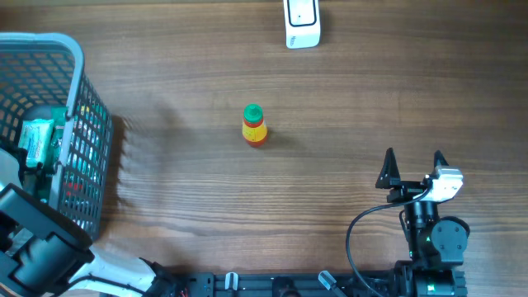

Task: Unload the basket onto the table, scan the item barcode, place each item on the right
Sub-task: 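Reach the left gripper into the basket and grasp the green-lidded jar, then place the jar with the left gripper beside the bottle, then reach the left gripper into the basket and grasp the green snack bag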

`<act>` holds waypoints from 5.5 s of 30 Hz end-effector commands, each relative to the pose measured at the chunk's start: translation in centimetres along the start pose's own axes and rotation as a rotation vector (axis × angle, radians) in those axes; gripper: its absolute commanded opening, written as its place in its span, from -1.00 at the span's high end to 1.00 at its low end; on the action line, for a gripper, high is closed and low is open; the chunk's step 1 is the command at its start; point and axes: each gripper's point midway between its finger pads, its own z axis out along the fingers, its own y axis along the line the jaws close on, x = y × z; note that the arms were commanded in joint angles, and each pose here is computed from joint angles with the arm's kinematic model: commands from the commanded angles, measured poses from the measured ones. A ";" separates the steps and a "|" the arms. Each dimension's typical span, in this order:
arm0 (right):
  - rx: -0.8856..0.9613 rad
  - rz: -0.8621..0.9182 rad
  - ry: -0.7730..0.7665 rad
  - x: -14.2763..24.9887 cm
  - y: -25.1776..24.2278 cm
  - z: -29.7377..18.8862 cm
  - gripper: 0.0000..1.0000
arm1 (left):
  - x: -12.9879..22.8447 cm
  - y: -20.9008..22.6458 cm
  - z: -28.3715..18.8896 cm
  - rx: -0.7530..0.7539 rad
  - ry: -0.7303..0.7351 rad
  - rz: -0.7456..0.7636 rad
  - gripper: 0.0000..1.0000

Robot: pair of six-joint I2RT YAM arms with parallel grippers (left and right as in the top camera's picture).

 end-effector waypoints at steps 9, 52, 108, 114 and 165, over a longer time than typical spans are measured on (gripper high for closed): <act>0.017 -0.012 -0.003 0.0 -0.3 0.0 -0.99 | -5.9 -2.4 -15.8 0.489 -0.160 -0.115 -0.30; 0.017 -0.012 -0.003 0.0 -0.3 0.0 -0.99 | 55.3 -10.6 -38.2 1.227 0.002 1.701 -0.37; 0.017 -0.012 -0.003 0.0 -0.3 0.0 -0.99 | 0.8 -0.5 -26.3 0.534 -0.088 0.084 -0.87; 0.017 -0.012 -0.003 0.0 -0.3 0.0 -1.00 | 0.9 -0.8 -18.0 0.451 0.127 0.076 -0.96; 0.017 -0.012 -0.003 0.0 -0.3 0.0 -0.99 | 3.3 -4.0 -9.2 0.404 0.284 0.497 0.92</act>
